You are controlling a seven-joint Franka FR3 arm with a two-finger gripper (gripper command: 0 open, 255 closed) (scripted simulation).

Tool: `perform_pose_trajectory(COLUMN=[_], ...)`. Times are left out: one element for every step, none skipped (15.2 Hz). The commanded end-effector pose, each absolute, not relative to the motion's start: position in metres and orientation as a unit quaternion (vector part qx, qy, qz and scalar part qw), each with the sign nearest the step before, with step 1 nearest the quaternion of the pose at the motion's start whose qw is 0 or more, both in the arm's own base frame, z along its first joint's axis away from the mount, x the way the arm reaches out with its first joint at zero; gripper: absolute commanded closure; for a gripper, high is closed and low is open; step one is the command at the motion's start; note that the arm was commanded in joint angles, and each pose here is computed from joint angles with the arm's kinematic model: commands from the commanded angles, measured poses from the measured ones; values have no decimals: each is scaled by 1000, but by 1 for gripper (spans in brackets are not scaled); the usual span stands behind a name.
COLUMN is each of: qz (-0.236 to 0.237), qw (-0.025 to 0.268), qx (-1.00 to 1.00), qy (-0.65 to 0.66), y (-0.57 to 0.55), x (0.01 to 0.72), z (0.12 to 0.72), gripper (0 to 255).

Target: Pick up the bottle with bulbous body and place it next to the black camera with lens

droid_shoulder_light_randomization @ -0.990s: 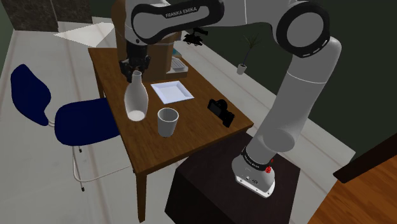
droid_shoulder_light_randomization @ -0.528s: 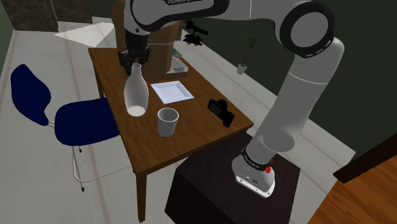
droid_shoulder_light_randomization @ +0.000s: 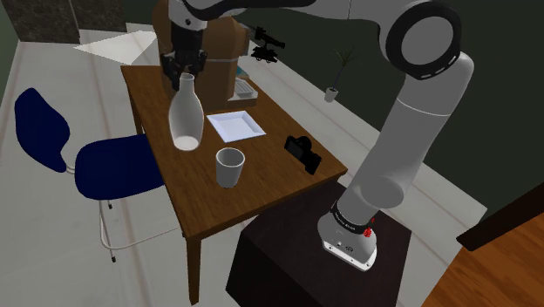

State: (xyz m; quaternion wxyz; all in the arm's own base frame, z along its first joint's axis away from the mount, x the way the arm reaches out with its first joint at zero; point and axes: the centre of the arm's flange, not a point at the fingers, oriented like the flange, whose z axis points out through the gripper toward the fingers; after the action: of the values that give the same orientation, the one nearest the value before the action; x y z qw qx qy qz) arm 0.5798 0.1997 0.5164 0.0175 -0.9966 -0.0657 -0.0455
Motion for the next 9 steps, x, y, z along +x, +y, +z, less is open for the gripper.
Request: perform_pose_trajectory(qz=[-46,-46,-46,-46,-46,-46,-46,-46,-46], qw=[17,17,17,17,17,17,17,17,17], qx=[-997,-997,-997,-997,-997,-997,-997,-997,-997], qy=[-66,-66,-66,-66,-66,-66,-66,-66,-66], y=[200,200,200,200,200,200,200,200,200], x=[580,580,580,580,580,580,580,580,580], z=[528,534,539,544,549,555,560,565,571], gripper=[255,255,255,255,255,255,255,255,255])
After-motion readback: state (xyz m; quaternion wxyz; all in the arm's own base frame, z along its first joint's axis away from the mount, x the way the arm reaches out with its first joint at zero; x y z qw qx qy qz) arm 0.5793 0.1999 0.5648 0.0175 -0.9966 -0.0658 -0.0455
